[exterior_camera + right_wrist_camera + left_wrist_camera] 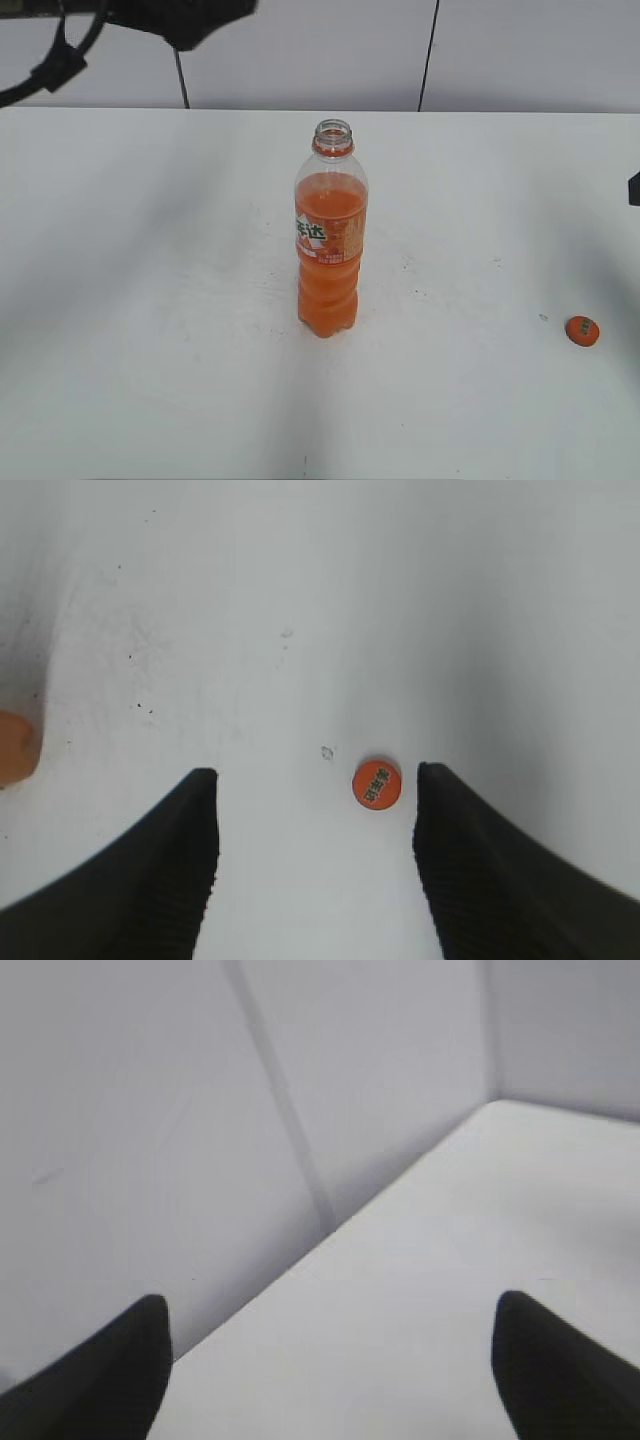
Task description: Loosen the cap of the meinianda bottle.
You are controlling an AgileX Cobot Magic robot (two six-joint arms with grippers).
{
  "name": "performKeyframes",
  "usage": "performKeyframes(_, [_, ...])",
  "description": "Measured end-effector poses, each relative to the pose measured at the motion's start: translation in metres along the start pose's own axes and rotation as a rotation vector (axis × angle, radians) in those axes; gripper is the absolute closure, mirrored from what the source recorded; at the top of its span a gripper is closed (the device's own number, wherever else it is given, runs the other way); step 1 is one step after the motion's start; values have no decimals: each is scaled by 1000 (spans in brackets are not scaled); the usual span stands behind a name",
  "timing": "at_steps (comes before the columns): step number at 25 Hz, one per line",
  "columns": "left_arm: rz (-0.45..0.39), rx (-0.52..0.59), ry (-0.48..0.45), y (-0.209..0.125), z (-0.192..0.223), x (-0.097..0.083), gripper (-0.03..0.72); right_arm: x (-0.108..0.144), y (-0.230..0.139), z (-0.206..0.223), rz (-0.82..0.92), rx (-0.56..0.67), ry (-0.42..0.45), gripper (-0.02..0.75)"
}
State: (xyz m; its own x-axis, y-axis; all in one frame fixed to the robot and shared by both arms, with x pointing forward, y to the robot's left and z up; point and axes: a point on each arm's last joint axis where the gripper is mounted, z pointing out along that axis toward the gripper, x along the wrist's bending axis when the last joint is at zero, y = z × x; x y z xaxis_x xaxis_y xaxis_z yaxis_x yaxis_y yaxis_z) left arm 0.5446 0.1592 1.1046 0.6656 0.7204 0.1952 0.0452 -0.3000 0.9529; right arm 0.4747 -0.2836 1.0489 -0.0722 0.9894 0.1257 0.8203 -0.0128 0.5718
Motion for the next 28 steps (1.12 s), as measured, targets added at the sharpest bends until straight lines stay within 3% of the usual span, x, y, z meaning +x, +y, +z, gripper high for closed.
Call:
performKeyframes(2, [-39, 89, 210, -6, -6, 18, 98, 1, -1, -4, -2, 1, 2, 275])
performKeyframes(4, [-140, 199, 425, -18, -13, 36, 98, 1, -3, -7, -4, 6, 6, 275])
performKeyframes(5, [-185, 260, 508, -25, -16, 41, 98, 2, -4, -8, -4, 12, 7, 275])
performKeyframes(7, [-243, 372, 585, -38, -21, 45, 98, 2, -6, -11, -5, 28, 12, 275])
performKeyframes(12, [-377, 628, 521, -54, -26, 37, 99, 4, -11, -14, -7, 76, 21, 275])
performKeyframes(19, [-573, 1024, 519, -77, -31, 55, 117, 5, -23, -19, -15, 190, 34, 275])
performKeyframes(28, [-668, 1256, 513, -88, -48, 54, 262, 7, -20, -37, -30, 314, 27, 275])
